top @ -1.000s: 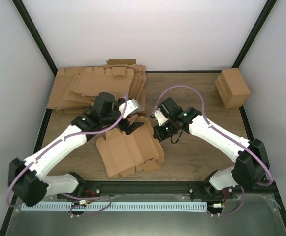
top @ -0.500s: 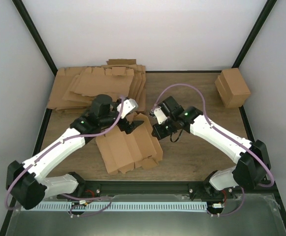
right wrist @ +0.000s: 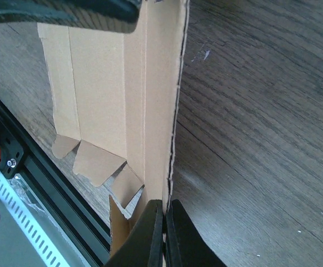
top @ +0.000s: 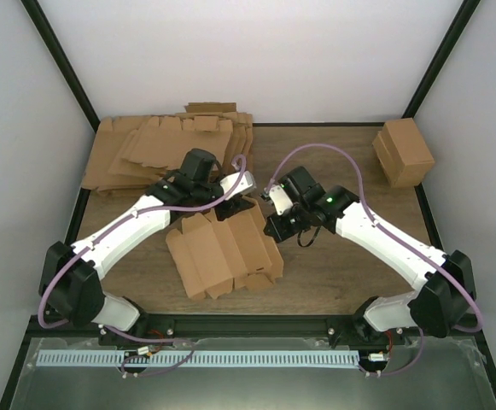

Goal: Fold the paper box

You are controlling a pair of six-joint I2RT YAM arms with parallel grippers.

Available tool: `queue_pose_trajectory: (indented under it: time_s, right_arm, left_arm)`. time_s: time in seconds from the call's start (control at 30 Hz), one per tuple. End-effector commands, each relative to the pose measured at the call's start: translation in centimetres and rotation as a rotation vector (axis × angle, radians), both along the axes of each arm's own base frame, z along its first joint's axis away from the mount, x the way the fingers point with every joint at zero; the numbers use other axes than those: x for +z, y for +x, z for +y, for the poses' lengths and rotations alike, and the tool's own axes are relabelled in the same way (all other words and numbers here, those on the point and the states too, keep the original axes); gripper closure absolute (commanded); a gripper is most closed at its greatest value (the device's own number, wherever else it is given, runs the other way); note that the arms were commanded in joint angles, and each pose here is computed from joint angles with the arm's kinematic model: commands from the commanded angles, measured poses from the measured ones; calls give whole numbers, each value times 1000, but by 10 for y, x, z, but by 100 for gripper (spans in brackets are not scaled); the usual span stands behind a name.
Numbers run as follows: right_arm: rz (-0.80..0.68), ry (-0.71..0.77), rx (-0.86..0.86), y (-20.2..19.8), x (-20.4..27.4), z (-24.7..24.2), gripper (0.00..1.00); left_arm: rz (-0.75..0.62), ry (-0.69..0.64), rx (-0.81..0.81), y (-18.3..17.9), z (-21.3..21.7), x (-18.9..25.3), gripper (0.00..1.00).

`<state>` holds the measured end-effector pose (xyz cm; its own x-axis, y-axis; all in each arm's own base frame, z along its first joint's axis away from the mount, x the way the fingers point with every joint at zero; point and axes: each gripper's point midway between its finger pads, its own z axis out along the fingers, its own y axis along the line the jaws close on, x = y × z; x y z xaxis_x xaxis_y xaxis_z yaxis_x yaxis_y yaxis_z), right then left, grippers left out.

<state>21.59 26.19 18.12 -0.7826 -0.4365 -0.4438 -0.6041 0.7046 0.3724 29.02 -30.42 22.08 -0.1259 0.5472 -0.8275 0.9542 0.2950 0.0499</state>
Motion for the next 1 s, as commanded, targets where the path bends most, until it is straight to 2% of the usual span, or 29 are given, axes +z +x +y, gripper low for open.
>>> queue_pose_trajectory:
  time_s: [0.0,0.07,0.1,0.23,0.43,0.67,0.83,0.97]
  right_arm:
    - [-56,14,7,3,15,0,99]
    - [-68,3,-5,6,14,-1,98]
    - [-73,1,-11,8,13,-1,97]
    - [-102,-20,-48,17,14,-4,90]
    - [-186,-64,-131,36,20,-15,69]
    - [-289,-98,-252,57,45,-29,62]
    - [-339,-21,-329,65,76,-29,54]
    - [-362,103,-387,67,112,-26,35]
  left_arm:
    - [-23,1,-102,-11,-3,8,78]
    - [-27,15,-117,-15,-1,7,92]
    - [-28,22,-118,-15,0,6,96]
    - [-39,37,-87,-13,4,8,96]
    - [-66,12,30,-2,12,23,96]
    - [-28,-69,190,12,17,39,96]
    - [-28,-146,351,18,35,51,96]
    - [-14,-298,538,20,58,60,96]
